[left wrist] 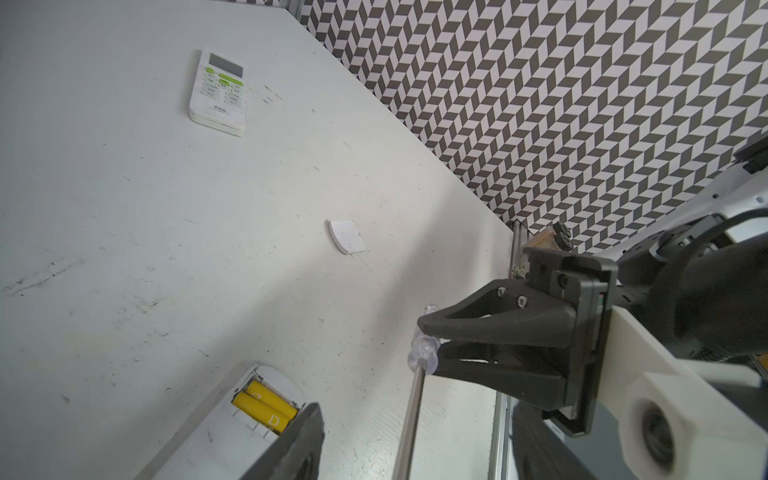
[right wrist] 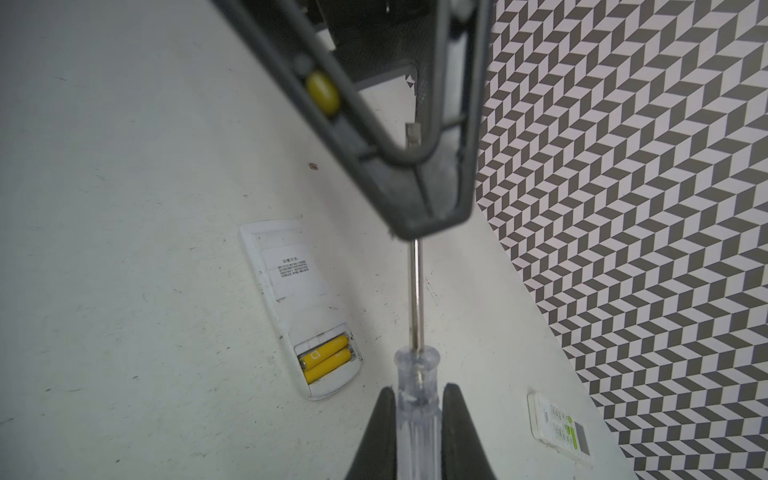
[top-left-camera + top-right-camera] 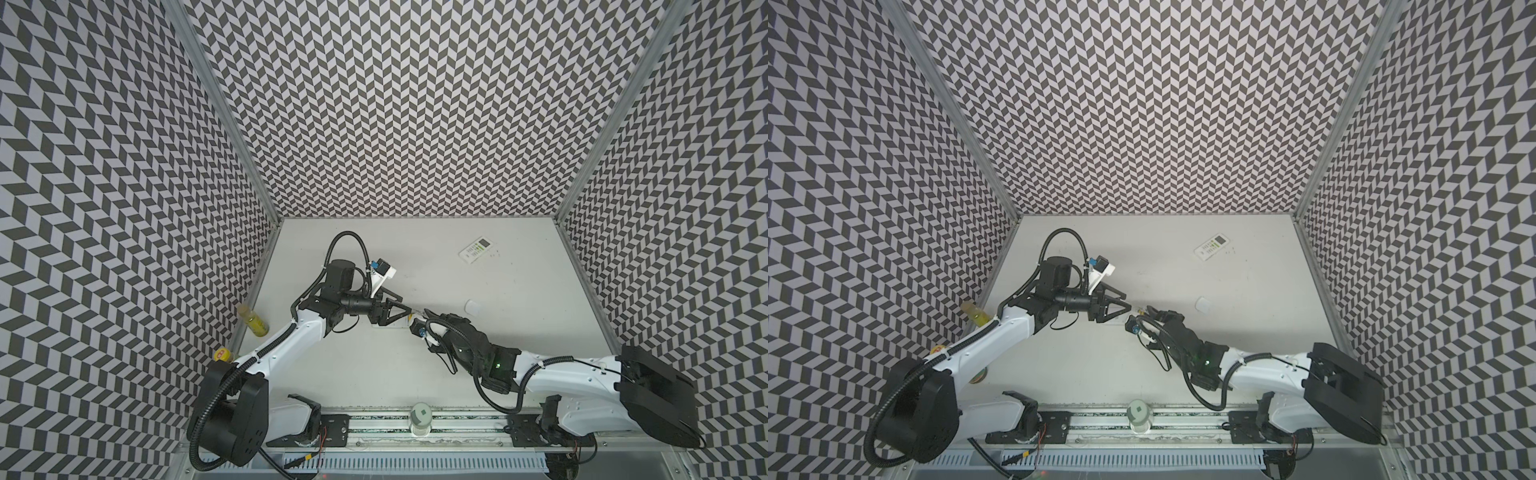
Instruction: Unload the batteries from the remote control
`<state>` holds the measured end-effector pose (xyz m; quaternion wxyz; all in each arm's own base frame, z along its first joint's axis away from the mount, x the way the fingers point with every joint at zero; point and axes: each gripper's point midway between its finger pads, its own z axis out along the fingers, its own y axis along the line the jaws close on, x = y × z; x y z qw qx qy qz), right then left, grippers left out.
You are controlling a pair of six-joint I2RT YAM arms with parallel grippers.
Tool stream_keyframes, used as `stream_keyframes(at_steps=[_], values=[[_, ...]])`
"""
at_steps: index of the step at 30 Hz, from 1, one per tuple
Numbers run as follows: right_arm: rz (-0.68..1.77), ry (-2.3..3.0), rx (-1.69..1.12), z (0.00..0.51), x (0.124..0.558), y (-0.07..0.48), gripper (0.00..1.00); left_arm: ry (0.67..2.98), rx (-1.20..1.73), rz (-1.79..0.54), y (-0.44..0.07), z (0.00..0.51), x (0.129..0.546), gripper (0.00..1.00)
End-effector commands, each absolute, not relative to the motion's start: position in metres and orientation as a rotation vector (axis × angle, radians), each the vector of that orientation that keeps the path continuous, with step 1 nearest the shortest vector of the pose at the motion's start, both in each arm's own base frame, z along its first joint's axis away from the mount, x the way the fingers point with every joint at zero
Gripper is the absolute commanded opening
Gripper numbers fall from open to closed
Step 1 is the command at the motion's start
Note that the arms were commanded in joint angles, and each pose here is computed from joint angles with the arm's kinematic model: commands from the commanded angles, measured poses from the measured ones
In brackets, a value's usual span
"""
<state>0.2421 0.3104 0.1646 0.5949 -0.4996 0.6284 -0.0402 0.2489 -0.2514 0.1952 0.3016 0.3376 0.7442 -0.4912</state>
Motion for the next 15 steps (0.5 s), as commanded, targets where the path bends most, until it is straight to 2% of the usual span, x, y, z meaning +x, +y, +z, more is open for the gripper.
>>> stream_keyframes(at_steps=[1, 5, 15], values=[[-0.114, 1.410, -1.087, 0.1880, 0.2466, 0.3175, 0.00, 1.944, 0.914, -1.296, -0.2571, 0.1941, 0.2492, 0.68], [-0.126, 1.405, -1.078, 0.1906, 0.2454, 0.3190, 0.00, 1.947, 0.924, -1.308, -0.2619, 0.1914, 0.2462, 0.59], [-0.129, 1.401, -1.076, 0.1914, 0.2445, 0.3208, 0.00, 1.948, 0.936, -1.302, -0.2647, 0.1873, 0.2443, 0.23]])
